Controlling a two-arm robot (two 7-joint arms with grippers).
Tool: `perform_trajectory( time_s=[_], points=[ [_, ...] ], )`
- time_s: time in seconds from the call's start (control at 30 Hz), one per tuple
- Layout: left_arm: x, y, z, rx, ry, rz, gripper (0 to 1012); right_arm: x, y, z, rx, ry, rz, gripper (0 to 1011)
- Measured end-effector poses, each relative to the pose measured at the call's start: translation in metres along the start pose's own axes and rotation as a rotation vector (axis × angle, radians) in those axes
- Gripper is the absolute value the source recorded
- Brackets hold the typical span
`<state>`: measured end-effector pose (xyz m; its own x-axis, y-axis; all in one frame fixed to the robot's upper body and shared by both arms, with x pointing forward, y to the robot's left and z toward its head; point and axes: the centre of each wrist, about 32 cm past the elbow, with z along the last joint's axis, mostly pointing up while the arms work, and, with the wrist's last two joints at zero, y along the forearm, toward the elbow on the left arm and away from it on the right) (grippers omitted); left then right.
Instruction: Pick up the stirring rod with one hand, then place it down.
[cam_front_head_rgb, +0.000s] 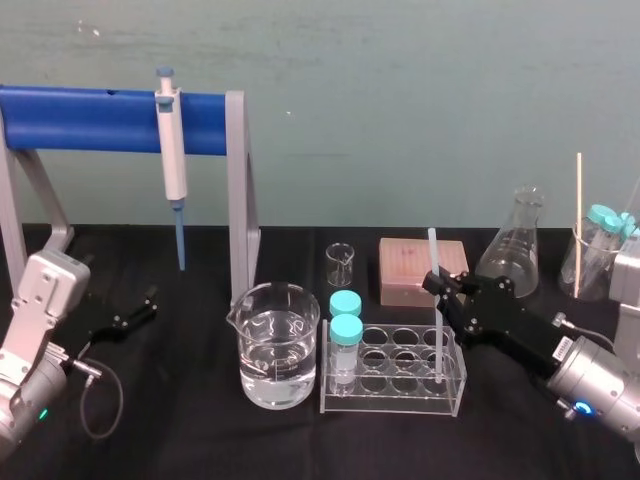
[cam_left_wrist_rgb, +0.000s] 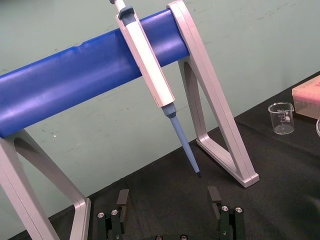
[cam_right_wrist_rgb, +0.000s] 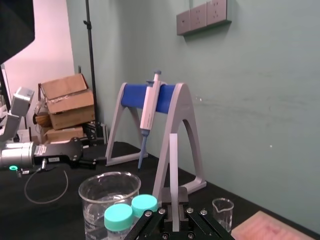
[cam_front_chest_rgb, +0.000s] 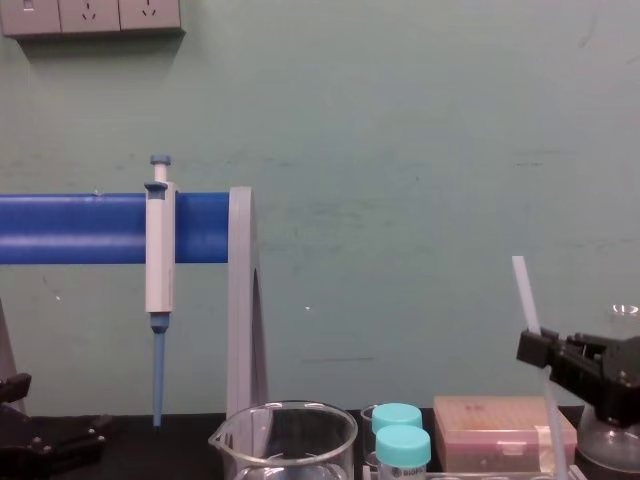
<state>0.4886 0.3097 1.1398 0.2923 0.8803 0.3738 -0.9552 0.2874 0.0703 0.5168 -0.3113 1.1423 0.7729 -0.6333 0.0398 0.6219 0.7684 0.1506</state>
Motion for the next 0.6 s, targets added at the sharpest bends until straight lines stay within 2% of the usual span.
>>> perform_trajectory(
  time_s=[0.3,0.6],
  points=[
    [0.0,0.0,0.0,0.0,0.0,0.0,1000,-0.0017,-0.003,-0.012,-0.044,0.017,-0.022,68],
    [0.0,0.0,0.0,0.0,0.0,0.0,1000,-0.005,-0.004,-0.017,-0.074,0.024,-0.034,68]
  ],
)
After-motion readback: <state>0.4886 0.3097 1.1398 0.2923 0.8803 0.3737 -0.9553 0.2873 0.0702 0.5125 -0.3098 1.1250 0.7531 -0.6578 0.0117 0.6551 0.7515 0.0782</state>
